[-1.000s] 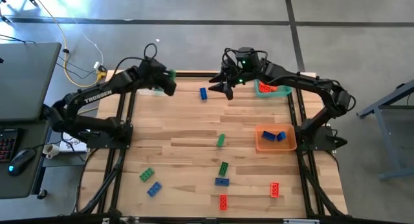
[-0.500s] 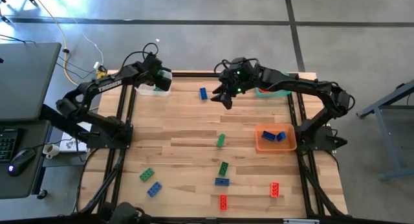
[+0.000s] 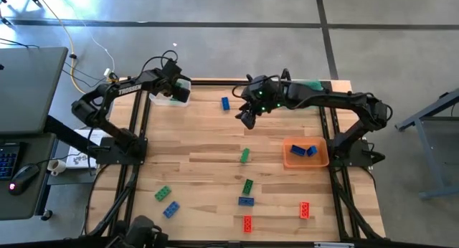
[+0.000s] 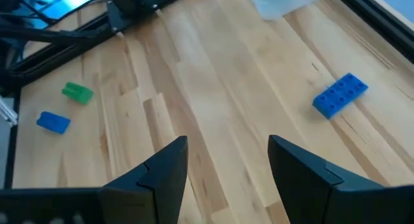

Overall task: Sort & place blocks by color
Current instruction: Put the green game piece into the transparent bin, then put the right blue game piece into the orange bin

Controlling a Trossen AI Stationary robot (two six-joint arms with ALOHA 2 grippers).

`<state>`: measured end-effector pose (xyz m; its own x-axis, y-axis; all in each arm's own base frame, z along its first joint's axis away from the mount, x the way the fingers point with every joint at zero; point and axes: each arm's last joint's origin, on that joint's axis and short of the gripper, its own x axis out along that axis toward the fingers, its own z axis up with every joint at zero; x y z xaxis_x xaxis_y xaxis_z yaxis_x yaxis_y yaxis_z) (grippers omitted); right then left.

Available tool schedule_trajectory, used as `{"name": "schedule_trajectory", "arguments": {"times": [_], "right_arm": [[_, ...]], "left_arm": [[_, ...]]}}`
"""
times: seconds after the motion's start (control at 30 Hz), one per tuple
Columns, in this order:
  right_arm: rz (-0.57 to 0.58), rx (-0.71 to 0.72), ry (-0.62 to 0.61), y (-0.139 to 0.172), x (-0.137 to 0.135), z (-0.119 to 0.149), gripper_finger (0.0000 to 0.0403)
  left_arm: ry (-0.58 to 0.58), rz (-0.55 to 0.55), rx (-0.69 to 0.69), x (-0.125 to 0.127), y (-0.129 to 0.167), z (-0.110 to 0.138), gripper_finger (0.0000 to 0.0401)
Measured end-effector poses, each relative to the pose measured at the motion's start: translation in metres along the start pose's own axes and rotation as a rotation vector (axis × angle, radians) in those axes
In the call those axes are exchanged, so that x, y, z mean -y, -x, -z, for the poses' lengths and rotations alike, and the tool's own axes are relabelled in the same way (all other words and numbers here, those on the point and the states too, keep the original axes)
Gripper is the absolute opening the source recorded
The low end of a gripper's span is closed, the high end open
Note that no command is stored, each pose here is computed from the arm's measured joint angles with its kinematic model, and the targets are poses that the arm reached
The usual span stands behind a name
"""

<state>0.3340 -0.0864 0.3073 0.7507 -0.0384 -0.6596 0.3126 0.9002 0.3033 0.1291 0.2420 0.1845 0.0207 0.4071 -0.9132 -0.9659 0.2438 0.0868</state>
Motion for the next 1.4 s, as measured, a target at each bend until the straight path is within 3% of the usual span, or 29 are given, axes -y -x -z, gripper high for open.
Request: {"name": "schedule_trajectory", "arguments": {"times": [0.27,0.67,1.03,1.23,1.4], "right_arm": [[0.014,-0.006,-0.065,-0.002,-0.013,0.005,0.0199],[-0.008,-0.139,-0.202,-0.005,-0.048,0.028,0.0199],[0.001,-0.281,-0.326,-0.002,-0.084,0.055,0.0199],[0.051,-0.284,-0.403,0.001,-0.102,0.068,0.0199],[0.033,-0.290,-0.333,0.004,-0.121,0.079,0.0199]], "left_arm": [[-0.026,0.025,-0.007,0.000,-0.003,-0.001,0.0146],[-0.076,0.073,0.007,0.002,-0.001,-0.005,0.0206],[-0.100,0.083,-0.017,0.006,0.024,-0.022,0.0223],[-0.169,0.101,-0.075,0.017,0.039,-0.022,0.0223],[-0.234,0.118,-0.100,0.031,0.050,-0.015,0.0223]]}}
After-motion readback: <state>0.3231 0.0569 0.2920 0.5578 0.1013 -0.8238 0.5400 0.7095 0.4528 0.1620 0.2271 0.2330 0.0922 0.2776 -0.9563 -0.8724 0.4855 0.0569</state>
